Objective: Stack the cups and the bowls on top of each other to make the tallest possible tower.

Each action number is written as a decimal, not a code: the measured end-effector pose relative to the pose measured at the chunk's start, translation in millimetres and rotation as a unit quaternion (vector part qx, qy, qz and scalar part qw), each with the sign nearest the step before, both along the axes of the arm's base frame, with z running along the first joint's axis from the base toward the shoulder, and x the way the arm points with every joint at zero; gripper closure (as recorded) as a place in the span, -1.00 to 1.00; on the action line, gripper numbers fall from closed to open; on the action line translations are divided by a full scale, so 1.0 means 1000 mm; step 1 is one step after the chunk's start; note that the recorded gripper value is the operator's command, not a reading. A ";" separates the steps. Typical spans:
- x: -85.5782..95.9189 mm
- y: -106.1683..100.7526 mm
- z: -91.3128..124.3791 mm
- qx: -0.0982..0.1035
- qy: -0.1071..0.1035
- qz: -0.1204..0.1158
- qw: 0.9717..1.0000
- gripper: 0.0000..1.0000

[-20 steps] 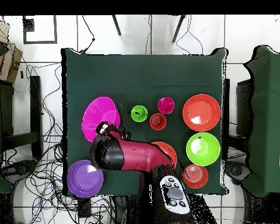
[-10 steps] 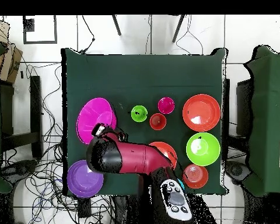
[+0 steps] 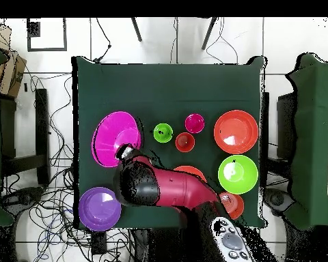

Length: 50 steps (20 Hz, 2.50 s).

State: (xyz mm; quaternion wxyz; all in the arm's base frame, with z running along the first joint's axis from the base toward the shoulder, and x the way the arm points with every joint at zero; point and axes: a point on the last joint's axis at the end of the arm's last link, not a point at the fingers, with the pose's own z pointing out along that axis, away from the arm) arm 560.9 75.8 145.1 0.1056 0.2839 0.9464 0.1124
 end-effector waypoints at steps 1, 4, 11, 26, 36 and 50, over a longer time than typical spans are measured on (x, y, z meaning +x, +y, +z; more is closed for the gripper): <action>0.000 -0.004 0.001 0.003 0.000 -0.003 1.000 1.00; 0.003 -0.020 0.004 0.012 -0.002 -0.015 1.000 1.00; 0.003 -0.031 0.003 0.032 0.001 -0.023 0.999 1.00; -0.008 -0.013 -0.023 0.066 -0.022 0.007 0.998 1.00; -0.017 -0.024 -0.024 0.109 -0.028 0.009 0.994 1.00; -0.018 -0.007 -0.014 0.154 -0.038 0.032 0.987 1.00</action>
